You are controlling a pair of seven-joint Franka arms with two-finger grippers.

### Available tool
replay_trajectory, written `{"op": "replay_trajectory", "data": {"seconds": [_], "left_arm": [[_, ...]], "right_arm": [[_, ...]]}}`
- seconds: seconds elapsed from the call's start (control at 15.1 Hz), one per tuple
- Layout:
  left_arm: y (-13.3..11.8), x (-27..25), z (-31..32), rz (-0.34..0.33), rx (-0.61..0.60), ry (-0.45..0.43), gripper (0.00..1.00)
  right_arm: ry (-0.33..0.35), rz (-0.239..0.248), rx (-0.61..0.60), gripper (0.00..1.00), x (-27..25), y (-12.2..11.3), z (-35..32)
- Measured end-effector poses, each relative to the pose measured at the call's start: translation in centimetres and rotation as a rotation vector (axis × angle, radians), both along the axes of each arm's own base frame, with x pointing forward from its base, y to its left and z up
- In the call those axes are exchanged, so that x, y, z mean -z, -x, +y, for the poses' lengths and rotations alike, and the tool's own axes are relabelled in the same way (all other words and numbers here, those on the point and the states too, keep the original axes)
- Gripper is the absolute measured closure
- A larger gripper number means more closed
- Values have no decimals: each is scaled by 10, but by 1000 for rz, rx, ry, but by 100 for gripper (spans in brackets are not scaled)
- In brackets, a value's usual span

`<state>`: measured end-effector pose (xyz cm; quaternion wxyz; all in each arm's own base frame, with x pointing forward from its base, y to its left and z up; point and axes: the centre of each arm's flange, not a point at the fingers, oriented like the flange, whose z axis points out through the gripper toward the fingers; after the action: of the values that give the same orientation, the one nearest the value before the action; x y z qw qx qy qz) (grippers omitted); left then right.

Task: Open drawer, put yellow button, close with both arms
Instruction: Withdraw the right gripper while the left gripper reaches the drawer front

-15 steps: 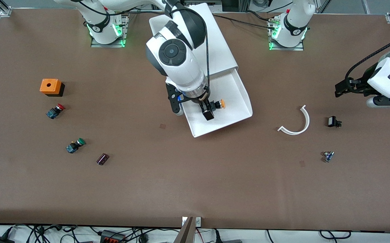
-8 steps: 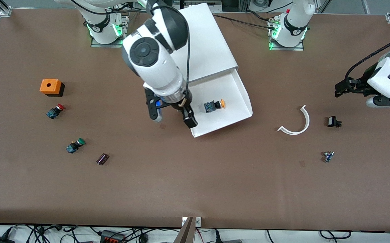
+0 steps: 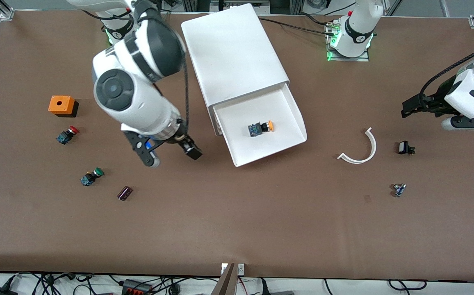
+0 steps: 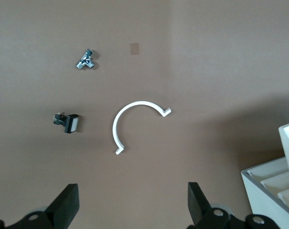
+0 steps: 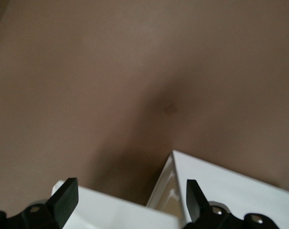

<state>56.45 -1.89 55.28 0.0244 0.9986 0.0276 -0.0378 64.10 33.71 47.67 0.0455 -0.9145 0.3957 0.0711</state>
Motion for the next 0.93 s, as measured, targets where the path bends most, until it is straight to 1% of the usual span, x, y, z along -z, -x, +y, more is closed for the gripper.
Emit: {"op": "replay_trajectory", "data": {"seconds": [0.07, 0.2, 0.33, 0.47, 0.53, 0.73, 0.93], "left_arm": [[-2, 4, -5, 0, -9, 9, 0], [-14, 17, -25, -21, -38, 18, 0], [-30, 37, -58, -61, -49, 22, 0], [-48, 61, -86, -105, -48, 30, 0], [-56, 73, -94, -111, -60, 33, 0], [-78, 94, -128, -105, -149, 37, 0], [-85, 118, -183, -83, -195, 37, 0]], "right_arm": [[9, -4, -56, 0, 3, -7, -21], [27, -7, -164, 0, 7, -18, -63], [38, -7, -248, 0, 8, -23, -101], [32, -7, -318, 0, 7, -27, -137], [27, -9, -351, 0, 6, -29, -156], [7, -28, -459, 0, 3, -37, -213], [4, -55, -583, 0, -3, -43, -266]]}}
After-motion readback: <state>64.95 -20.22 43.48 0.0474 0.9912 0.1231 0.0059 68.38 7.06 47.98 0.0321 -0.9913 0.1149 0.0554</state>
